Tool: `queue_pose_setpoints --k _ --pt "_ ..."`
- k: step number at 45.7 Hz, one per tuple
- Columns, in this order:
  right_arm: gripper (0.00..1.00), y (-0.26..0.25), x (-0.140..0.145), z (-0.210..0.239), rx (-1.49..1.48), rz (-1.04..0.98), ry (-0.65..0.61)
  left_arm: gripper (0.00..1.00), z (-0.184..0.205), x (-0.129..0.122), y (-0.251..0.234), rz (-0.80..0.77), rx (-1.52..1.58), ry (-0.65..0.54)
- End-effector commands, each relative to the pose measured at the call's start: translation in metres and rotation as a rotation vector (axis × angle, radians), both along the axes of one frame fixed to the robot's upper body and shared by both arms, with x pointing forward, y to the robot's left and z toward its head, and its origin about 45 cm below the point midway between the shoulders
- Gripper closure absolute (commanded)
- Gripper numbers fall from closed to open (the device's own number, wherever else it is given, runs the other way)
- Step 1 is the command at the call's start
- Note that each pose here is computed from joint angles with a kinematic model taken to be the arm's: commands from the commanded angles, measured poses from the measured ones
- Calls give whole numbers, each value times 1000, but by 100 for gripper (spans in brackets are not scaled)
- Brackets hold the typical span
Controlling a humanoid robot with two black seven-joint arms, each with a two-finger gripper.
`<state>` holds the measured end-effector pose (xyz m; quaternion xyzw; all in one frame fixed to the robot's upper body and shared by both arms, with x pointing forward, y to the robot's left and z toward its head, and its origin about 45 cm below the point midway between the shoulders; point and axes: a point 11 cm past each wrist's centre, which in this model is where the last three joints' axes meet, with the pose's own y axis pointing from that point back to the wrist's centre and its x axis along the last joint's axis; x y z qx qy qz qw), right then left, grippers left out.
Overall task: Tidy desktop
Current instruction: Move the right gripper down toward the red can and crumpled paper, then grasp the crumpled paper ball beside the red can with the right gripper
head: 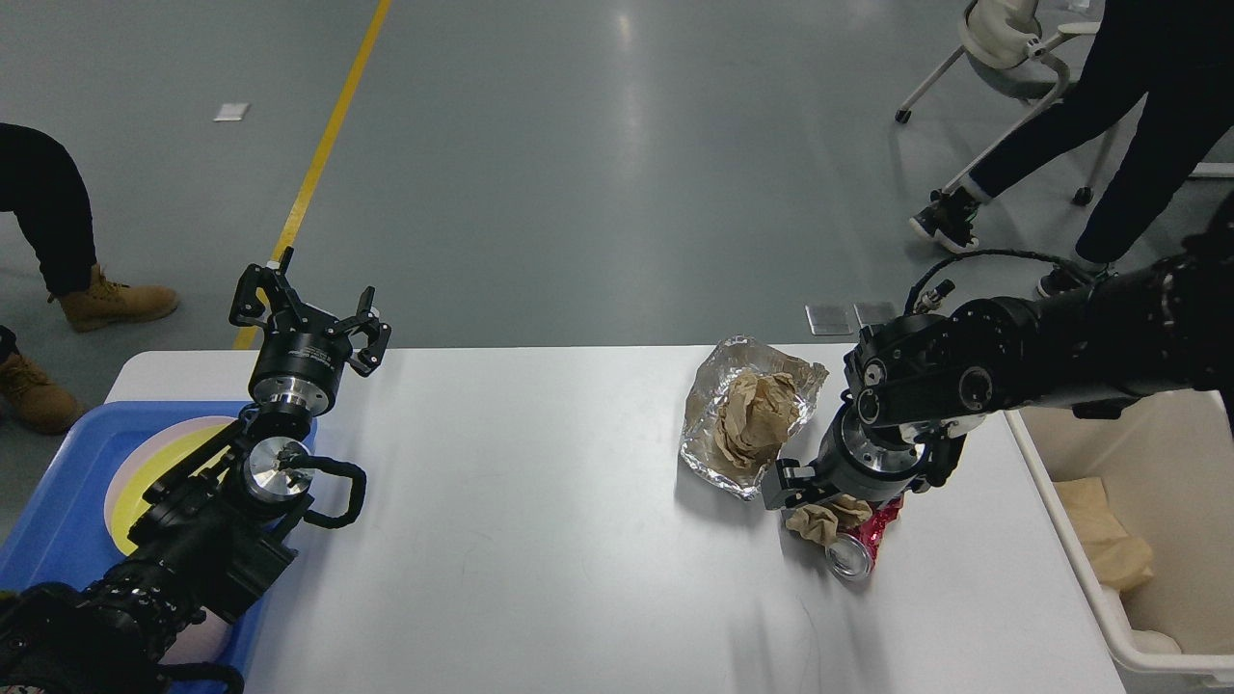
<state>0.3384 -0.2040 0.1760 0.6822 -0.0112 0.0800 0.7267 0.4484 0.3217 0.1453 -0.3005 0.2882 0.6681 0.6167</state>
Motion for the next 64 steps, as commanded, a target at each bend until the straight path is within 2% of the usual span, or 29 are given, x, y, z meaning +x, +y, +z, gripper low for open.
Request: queue_pose_setpoints --k 1,14,25,42,52,64 --pt "3 5 10 -10 35 -32 -21 4 0 0 0 0 0 0" --pt "3 23 14 -45 -8 76 -47 4 0 0 0 0 0 0" --pt "3 35 13 -53 -46 200 -76 4 0 0 0 0 0 0" --pt "2 28 17 -60 -139 387 -130 4 0 0 0 0 0 0" --pt "0 20 9 -75 -174 455 -117 4 0 0 0 0 0 0" --pt "0 19 15 -93 -205 473 -148 4 0 0 0 0 0 0"
